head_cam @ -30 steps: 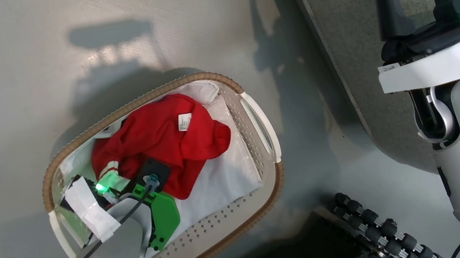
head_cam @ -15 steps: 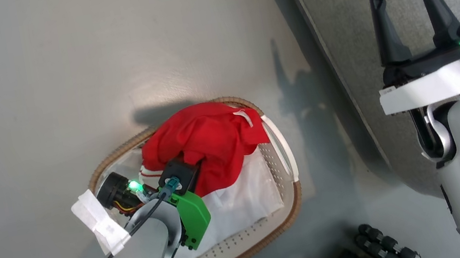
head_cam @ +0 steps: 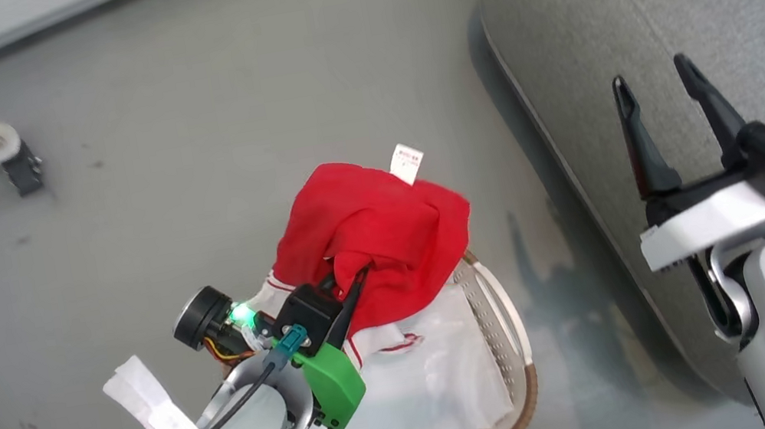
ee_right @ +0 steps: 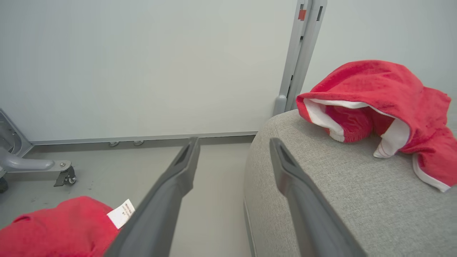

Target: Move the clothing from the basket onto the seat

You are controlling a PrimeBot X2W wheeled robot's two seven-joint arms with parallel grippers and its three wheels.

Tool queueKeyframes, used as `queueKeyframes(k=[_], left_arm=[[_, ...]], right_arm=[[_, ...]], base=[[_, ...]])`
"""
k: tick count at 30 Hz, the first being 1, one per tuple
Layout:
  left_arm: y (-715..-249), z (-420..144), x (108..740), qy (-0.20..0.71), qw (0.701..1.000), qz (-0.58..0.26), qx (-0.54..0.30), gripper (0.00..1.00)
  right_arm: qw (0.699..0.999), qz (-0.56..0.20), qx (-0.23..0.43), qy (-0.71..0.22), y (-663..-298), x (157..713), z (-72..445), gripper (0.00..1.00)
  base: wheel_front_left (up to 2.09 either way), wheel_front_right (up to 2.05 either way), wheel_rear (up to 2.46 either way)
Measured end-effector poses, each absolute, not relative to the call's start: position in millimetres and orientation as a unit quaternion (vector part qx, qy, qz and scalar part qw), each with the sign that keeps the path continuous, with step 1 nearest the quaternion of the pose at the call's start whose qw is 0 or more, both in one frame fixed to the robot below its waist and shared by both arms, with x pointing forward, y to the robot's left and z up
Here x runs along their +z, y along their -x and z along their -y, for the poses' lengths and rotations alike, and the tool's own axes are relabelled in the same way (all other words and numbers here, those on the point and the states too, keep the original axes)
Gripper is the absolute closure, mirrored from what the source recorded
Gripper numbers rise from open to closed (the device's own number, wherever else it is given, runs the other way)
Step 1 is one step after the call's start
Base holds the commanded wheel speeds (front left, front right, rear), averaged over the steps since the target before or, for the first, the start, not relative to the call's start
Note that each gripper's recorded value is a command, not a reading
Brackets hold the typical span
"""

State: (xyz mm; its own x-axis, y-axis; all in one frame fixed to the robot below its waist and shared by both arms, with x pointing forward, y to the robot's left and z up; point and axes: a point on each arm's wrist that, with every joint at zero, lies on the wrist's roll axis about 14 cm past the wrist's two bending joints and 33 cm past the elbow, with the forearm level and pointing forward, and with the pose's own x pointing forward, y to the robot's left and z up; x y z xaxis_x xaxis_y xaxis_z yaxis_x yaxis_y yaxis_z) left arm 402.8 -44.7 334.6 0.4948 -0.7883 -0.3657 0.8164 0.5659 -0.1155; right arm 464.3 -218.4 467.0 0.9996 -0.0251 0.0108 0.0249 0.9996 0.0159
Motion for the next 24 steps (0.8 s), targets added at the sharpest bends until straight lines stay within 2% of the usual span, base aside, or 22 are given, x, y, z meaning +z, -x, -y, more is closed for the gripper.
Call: queueKeyframes(k=[9, 24], left_arm=[[-414, 17, 413, -0.108, 0.879, -0.090, -0.456, 1.00], [-438, 5, 610, -0.192, 0.882, 0.112, -0.417, 1.00]], right_arm=[[0.999, 0.034, 0.004, -0.013, -433, 500, 204, 0.00], [0.991, 0.102, 0.088, -0.012, -401, 556, 146, 0.00]], base=[[0.00, 0.00, 0.00], [0.00, 0.00, 0.00]])
